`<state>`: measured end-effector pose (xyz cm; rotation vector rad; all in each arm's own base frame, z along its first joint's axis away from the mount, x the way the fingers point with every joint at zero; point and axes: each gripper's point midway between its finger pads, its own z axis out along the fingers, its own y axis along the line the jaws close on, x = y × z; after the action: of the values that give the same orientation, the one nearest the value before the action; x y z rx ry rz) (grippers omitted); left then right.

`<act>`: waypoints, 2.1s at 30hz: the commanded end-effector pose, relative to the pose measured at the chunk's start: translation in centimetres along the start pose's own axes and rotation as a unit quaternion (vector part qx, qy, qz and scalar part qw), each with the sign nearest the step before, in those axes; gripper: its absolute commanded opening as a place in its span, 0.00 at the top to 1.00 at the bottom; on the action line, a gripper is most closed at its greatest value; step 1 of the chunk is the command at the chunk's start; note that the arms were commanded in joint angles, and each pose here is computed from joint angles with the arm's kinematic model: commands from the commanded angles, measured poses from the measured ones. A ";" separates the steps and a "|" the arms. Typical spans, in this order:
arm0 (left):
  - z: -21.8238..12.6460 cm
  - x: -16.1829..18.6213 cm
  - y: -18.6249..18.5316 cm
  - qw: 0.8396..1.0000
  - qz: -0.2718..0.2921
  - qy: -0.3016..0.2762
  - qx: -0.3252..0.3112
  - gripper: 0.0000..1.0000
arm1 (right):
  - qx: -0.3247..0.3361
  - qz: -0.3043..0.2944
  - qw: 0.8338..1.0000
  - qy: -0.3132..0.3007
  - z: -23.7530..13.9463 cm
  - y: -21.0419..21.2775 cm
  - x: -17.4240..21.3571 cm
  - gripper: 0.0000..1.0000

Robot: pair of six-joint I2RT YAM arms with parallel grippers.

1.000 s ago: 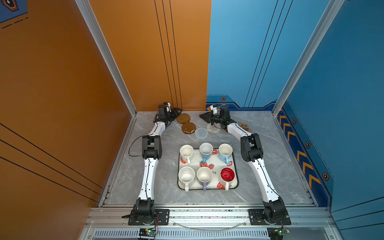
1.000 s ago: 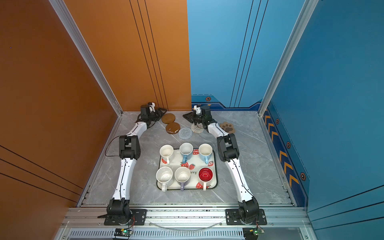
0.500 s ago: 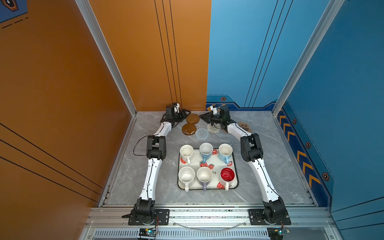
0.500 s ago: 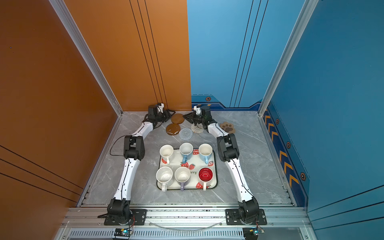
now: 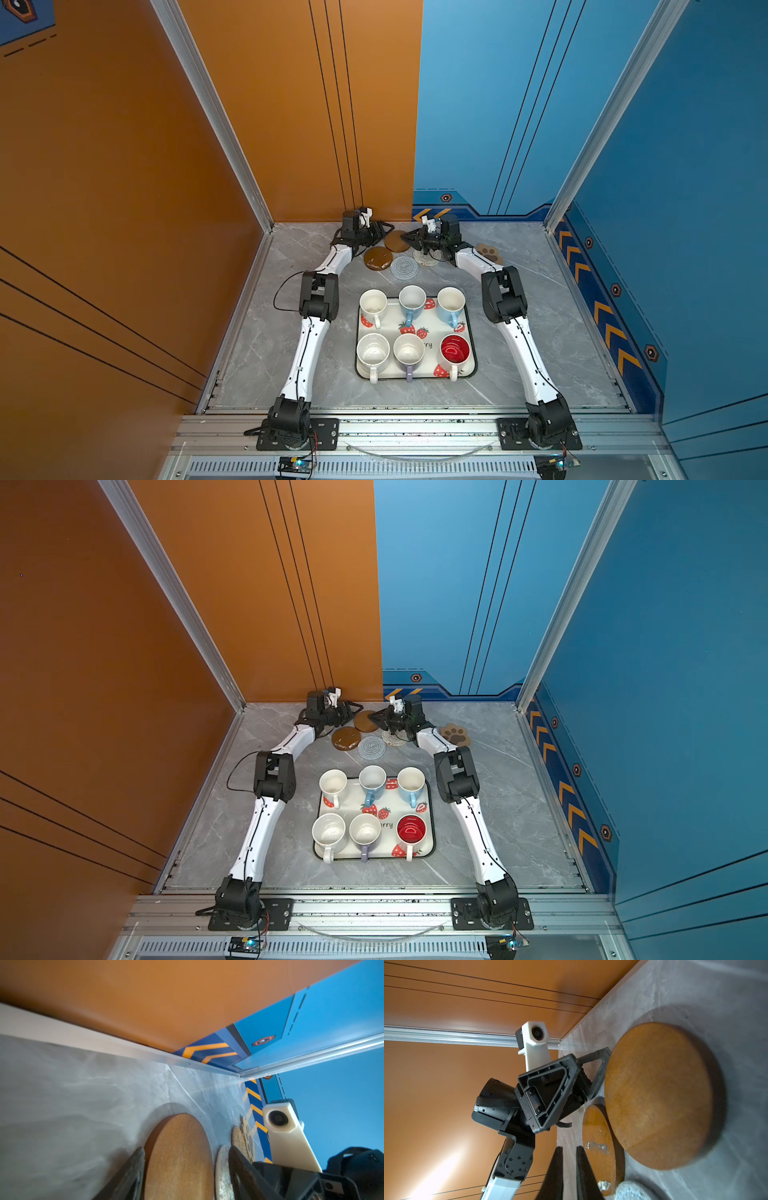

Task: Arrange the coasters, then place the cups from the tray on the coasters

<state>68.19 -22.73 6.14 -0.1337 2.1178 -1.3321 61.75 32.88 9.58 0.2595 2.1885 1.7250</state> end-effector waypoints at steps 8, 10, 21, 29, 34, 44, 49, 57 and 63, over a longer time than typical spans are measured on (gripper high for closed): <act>-1.2 -0.1 -2.7 0.999 -0.022 0.031 0.033 0.38 | -0.005 -0.043 0.999 -0.005 -2.5 4.9 -0.6 0.88; -2.4 -2.2 -4.4 1.000 -0.008 0.007 0.030 0.39 | 0.006 -0.049 0.999 -0.006 -3.2 5.0 -0.7 0.88; -7.7 -1.1 -8.1 0.987 0.066 0.041 -0.142 0.45 | 0.185 -0.086 0.979 0.006 -8.6 1.5 0.5 0.96; -8.8 7.2 -5.2 0.947 0.107 0.153 -0.259 0.78 | 0.282 -0.094 0.954 0.044 -10.2 -2.4 2.1 1.00; -8.3 10.1 -4.3 0.927 0.129 0.195 -0.294 0.78 | 0.299 -0.099 0.948 0.052 -10.0 -3.3 2.5 1.00; -8.7 10.6 -3.4 0.876 0.214 0.203 -0.382 0.52 | 0.328 -0.116 0.936 0.055 -10.3 -4.4 2.5 1.00; -8.5 11.1 -2.8 0.855 0.243 0.208 -0.408 0.49 | 0.333 -0.114 0.934 0.068 -9.6 -5.5 2.7 1.00; -8.4 11.4 -1.4 0.838 0.251 0.206 -0.438 0.48 | 0.339 -0.115 0.931 0.068 -8.8 -6.6 2.7 1.00; -7.9 11.5 -0.5 0.827 0.259 0.203 -0.456 0.46 | 0.341 -0.112 0.931 0.070 -8.1 -7.3 2.9 1.00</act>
<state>54.53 -21.75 4.62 0.3329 2.7002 -0.0297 56.52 24.66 3.94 0.0508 2.7220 0.8679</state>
